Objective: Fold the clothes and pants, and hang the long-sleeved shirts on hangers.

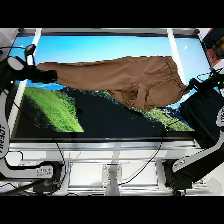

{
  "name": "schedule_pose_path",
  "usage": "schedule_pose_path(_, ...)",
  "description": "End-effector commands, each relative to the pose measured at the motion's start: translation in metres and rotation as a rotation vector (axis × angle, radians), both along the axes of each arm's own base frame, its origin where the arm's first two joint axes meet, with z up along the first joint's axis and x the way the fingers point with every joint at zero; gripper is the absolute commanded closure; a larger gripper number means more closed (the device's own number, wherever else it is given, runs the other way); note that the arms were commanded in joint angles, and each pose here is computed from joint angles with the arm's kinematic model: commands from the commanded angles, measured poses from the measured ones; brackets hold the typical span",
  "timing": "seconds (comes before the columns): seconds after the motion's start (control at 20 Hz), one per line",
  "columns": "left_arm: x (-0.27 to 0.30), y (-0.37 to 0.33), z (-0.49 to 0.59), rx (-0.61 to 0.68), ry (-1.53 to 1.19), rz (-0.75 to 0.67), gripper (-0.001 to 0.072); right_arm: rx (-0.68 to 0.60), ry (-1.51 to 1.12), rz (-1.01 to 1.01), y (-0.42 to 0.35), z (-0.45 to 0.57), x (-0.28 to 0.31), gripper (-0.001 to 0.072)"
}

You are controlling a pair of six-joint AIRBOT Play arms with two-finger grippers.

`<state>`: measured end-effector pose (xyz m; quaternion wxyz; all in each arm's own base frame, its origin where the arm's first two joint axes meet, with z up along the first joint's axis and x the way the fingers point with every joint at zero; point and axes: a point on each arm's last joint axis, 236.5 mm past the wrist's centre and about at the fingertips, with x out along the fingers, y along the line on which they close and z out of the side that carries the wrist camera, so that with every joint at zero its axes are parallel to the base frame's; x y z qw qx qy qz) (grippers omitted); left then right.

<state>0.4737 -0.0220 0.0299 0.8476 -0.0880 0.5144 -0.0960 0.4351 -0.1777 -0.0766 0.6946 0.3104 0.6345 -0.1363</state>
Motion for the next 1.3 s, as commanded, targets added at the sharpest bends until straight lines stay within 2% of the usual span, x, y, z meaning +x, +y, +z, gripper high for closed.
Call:
schedule_pose_path(0.0, -0.006, -0.041, -0.002, -0.001, 0.011, -0.089, 0.0680, 0.041, -0.015, -0.053, 0.004, -0.022, 0.009, 0.0206)
schedule_pose_path(0.05, -0.007, -0.049, -0.002, -0.001, 0.012, -0.107, 0.0653, 0.058, -0.033, -0.065, 0.006, -0.026, 0.015, 0.0239)
schedule_pose_path(0.15, -0.010, -0.065, -0.002, -0.002, 0.014, -0.140, 0.0179, 0.056, -0.103, -0.083, 0.004, -0.027, 0.033, 0.0315)
schedule_pose_path(0.2, -0.012, -0.074, -0.005, -0.006, 0.022, -0.152, 0.0148, 0.051, -0.138, -0.097, 0.003, -0.024, 0.042, 0.0340)
schedule_pose_path(0.25, -0.013, -0.082, -0.009, -0.012, 0.034, -0.157, 0.0148, 0.045, -0.158, -0.103, 0.001, -0.023, 0.046, 0.0342)
schedule_pose_path(0.3, -0.015, -0.092, -0.015, -0.018, 0.053, -0.165, 0.0148, 0.039, -0.168, -0.089, 0.000, -0.023, 0.048, 0.0408)
schedule_pose_path(0.4, -0.023, -0.123, -0.028, -0.076, 0.098, -0.203, 0.0148, 0.031, -0.174, -0.066, 0.000, -0.023, 0.048, 0.0473)
schedule_pose_path(0.5, -0.033, -0.165, -0.041, -0.180, 0.158, -0.236, 0.0148, 0.030, -0.175, -0.058, 0.000, -0.023, 0.048, 0.0578)
schedule_pose_path(0.55, -0.039, -0.184, -0.049, -0.220, 0.189, -0.254, 0.0148, 0.034, -0.174, -0.058, 0.001, -0.022, 0.048, 0.0667)
schedule_pose_path(0.85, -0.096, -0.293, -0.087, -0.373, 0.361, -0.399, 0.0148, 0.043, -0.171, -0.057, 0.003, -0.020, 0.046, 0.0682)
schedule_pose_path(1.0, -0.123, -0.329, -0.097, -0.375, 0.391, -0.463, 0.0147, 0.047, -0.167, -0.054, 0.005, -0.019, 0.045, 0.0682)
schedule_pose_path(1.25, -0.131, -0.384, -0.110, -0.439, 0.343, -0.433, 0.0147, 0.045, -0.168, -0.054, 0.004, -0.019, 0.045, 0.0682)
